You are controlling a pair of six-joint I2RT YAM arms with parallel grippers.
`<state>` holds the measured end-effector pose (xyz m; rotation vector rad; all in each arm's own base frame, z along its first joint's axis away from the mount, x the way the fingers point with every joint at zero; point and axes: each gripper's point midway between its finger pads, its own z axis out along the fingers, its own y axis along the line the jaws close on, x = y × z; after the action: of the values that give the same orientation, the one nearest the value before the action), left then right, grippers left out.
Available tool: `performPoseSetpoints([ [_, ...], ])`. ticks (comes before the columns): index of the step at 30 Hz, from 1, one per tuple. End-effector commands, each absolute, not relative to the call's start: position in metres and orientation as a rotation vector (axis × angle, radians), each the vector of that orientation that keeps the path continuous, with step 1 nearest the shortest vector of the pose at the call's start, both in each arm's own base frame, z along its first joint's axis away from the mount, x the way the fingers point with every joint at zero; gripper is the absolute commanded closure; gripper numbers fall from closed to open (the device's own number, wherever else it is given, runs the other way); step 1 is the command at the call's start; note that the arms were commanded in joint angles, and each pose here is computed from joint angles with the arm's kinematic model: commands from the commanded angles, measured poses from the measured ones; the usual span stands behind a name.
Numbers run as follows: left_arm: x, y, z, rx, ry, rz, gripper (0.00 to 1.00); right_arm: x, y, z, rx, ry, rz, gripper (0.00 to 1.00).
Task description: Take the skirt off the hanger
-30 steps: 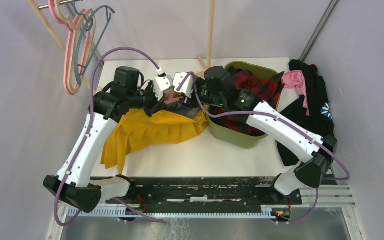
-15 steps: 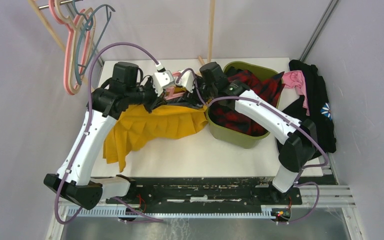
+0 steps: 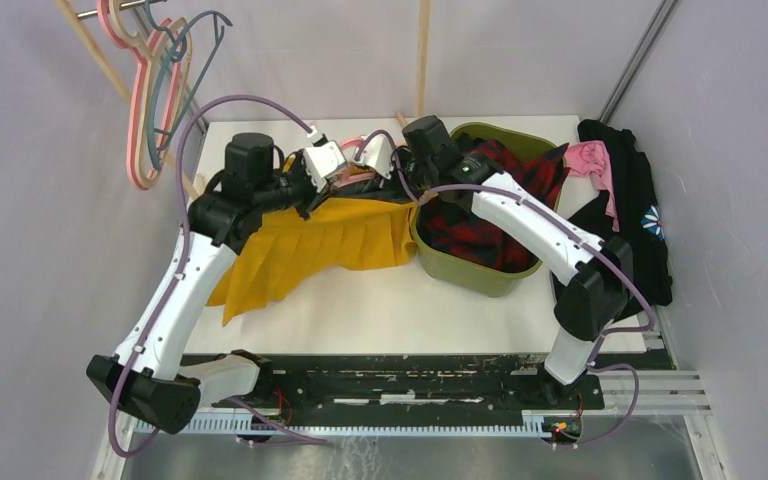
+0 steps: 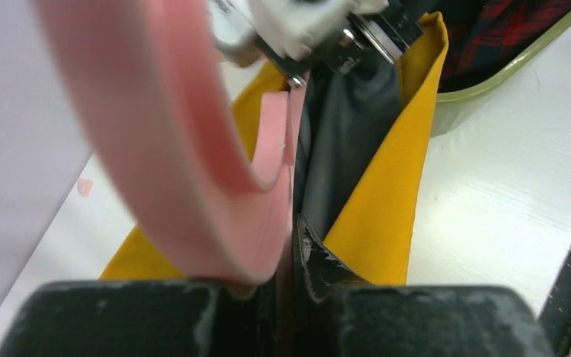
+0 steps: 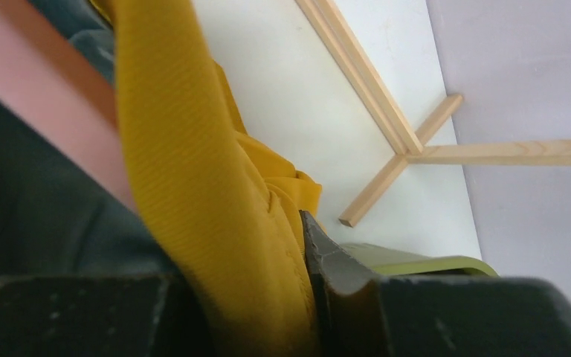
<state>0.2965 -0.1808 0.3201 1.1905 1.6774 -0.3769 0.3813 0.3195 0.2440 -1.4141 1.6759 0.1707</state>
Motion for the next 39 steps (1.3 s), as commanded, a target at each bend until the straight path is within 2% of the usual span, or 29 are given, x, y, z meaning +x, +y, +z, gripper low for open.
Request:
performPoseSetpoints([
  [1, 0.272, -0.21, 0.319, 1.117, 1.576, -0.602, 0.78, 0.45, 0.287, 0.318, -1.009, 1.677, 0.046, 0.99],
  [2, 0.272, -0.206, 0.312, 1.096, 1.594, -0.59, 0.7, 0.453, 0.287, 0.323, -0.994, 1.679, 0.064, 0.99],
  [4, 0.272, -0.198, 0.324, 1.054, 1.569, -0.533, 0.65, 0.457, 0.287, 0.324, -0.979, 1.683, 0.073, 0.99],
  [6, 0.271, -0.191, 0.355, 1.015, 1.48, -0.463, 0.58, 0.459, 0.286, 0.32, -0.975, 1.696, 0.077, 0.99],
  [10, 0.274, -0.185, 0.41, 0.935, 1.303, -0.384, 0.32, 0.461, 0.289, 0.32, -0.951, 1.704, 0.096, 0.99],
  [11, 0.277, -0.185, 0.413, 0.929, 1.289, -0.373, 0.3, 0.461, 0.29, 0.323, -0.949, 1.697, 0.107, 0.99],
  [21, 0.322, -0.146, 0.351, 0.906, 1.499, -0.075, 0.31, 0.446, 0.287, 0.352, -0.998, 1.623, 0.068, 0.99],
  [28, 0.345, -0.136, 0.374, 0.999, 1.413, 0.103, 0.33, 0.421, 0.29, 0.367, -1.112, 1.544, -0.006, 0.99],
  [32, 0.346, -0.134, 0.412, 0.962, 1.331, 0.141, 0.33, 0.419, 0.287, 0.387, -1.153, 1.47, -0.071, 0.99],
  [35, 0.346, -0.141, 0.43, 0.961, 1.258, 0.12, 0.32, 0.415, 0.287, 0.398, -1.138, 1.45, -0.045, 0.99],
  [39, 0.352, -0.162, 0.402, 1.046, 1.265, -0.022, 0.35, 0.412, 0.287, 0.405, -1.13, 1.432, -0.034, 0.99],
])
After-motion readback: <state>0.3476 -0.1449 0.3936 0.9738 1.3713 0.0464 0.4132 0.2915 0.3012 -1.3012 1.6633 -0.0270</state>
